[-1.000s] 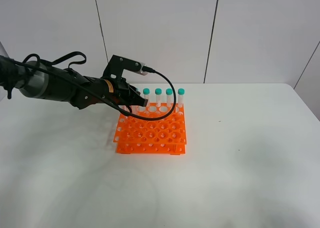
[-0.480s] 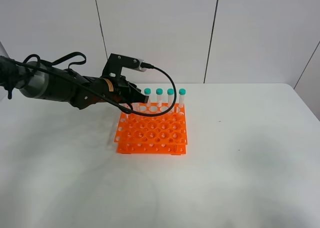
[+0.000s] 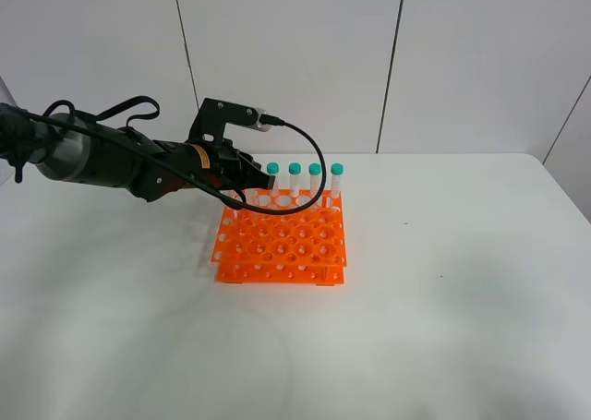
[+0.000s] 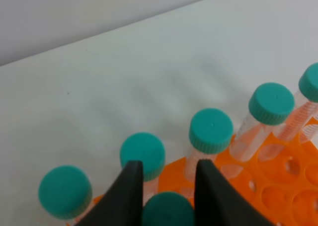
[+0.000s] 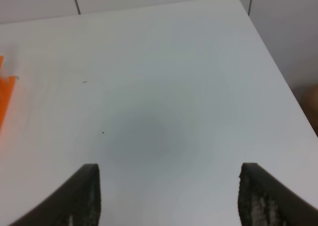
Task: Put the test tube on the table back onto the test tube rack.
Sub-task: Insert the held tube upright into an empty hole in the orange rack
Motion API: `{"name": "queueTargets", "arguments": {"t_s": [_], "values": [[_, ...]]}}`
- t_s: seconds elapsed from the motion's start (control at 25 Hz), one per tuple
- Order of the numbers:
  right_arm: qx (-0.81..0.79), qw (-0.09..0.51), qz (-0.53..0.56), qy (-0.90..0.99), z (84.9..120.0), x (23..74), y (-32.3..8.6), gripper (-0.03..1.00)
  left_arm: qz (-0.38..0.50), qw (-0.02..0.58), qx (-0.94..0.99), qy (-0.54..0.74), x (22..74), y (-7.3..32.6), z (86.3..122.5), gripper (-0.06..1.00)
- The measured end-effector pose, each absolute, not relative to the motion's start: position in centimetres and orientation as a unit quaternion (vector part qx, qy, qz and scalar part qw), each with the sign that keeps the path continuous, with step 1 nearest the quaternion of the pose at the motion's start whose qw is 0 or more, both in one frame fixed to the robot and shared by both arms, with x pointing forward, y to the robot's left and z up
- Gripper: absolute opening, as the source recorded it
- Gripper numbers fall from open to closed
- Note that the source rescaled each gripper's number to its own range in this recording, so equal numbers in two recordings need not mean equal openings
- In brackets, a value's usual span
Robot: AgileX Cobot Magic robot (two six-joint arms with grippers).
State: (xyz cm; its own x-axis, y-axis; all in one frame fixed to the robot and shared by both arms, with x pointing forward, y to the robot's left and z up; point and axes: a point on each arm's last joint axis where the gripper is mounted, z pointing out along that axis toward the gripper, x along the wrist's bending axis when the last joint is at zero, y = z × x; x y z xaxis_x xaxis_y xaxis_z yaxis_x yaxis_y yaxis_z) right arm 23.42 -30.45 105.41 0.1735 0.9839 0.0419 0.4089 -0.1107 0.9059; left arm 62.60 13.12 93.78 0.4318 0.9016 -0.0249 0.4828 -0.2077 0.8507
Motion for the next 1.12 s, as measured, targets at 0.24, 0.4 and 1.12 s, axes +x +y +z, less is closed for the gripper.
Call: {"name": "queueTargets", "arguments": {"t_s": [0.24, 0.4, 1.12], "values": [[0.653, 0.4, 0.359, 0.533, 105.41, 23.42, -30.45, 0.64, 0.245, 0.426, 0.727, 0.48, 62.62, 13.09, 93.84, 0.0], [0.653, 0.4, 0.359, 0.533, 105.41, 23.42, -30.45, 0.64, 0.244, 0.426, 0.726, 0.482, 62.61, 13.1, 93.82, 0.0], [0.653, 0.4, 0.36, 0.533, 105.41, 23.42, -30.44, 0.64, 0.241, 0.425, 0.728, 0.482, 62.52, 13.13, 93.05, 0.0]]}}
